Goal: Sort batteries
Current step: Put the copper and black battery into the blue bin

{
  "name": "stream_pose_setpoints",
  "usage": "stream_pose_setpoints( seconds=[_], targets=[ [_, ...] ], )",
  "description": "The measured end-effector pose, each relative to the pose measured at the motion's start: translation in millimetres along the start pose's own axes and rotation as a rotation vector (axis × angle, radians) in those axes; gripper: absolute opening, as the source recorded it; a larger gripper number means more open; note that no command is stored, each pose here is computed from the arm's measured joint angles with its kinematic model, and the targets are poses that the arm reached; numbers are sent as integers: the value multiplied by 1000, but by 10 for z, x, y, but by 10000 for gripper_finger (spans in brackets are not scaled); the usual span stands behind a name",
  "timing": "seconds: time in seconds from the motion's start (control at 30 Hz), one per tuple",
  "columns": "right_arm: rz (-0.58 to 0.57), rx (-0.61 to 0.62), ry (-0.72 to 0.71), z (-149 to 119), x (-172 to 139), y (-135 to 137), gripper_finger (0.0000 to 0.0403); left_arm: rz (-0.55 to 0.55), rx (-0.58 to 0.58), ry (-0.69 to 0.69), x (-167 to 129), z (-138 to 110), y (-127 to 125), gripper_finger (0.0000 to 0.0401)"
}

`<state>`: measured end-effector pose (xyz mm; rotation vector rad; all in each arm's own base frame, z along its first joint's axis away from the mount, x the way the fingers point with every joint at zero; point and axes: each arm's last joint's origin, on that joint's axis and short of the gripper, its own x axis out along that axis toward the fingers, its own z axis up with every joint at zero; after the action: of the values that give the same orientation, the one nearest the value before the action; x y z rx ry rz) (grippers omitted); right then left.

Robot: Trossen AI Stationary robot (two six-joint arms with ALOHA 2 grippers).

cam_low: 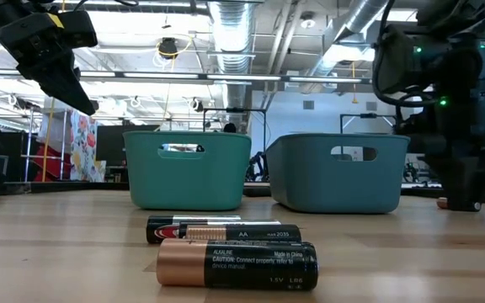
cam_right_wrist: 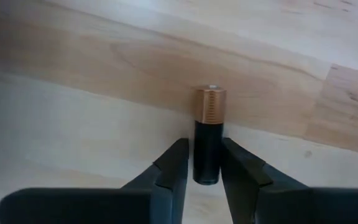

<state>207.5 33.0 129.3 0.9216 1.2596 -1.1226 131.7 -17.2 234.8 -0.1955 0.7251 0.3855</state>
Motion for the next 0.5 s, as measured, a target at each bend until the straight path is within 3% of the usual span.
stream_pose_setpoints(
  seconds=[0.3, 0.5],
  targets=[
    [37, -48, 8, -18, -47, -4, 18, 0, 0, 0, 0, 0, 0, 100],
    [87, -44, 17, 13, -366, -81, 12, 0, 0, 0, 0, 0, 0, 100]
  ],
)
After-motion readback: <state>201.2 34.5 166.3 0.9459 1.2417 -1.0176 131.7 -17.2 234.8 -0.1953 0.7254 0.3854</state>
